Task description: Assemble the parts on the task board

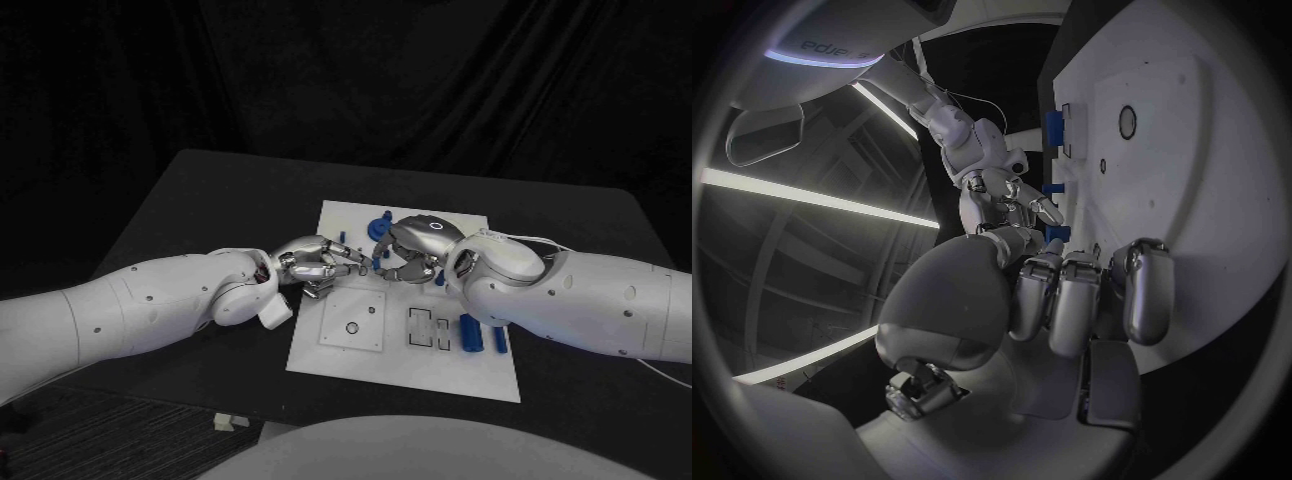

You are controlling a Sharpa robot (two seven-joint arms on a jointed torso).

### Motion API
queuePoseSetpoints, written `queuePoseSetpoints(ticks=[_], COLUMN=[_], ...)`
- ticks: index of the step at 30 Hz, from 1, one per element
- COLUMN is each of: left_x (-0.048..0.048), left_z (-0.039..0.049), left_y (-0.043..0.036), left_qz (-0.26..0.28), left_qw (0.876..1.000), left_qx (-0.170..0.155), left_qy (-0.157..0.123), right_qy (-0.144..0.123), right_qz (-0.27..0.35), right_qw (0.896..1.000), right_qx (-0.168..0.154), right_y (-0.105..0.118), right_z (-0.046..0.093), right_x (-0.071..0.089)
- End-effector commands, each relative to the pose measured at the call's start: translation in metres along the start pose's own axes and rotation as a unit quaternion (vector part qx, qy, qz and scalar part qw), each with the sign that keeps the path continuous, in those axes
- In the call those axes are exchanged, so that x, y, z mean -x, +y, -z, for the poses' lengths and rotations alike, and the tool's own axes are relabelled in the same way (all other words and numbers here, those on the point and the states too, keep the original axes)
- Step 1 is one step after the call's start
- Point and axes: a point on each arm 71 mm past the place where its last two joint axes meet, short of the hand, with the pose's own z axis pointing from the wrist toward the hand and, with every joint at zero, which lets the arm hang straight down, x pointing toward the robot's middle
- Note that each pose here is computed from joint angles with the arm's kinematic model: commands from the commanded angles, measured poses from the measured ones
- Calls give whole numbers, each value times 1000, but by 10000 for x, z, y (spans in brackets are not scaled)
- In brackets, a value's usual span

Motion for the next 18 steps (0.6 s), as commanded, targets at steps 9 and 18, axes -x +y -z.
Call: queuePoseSetpoints(ticks=[9,18], left_x=[-62,-60], left_z=[-57,-56], left_y=[-34,-25], left_qz=[7,8], left_qw=[1000,1000], left_qx=[-10,-6], left_qy=[17,18], right_qy=[4,2], right_qz=[1,1], right_qw=[1000,1000], right_qx=[-3,-4], right_y=[20,8], right_z=[-18,-18], right_x=[-11,-7])
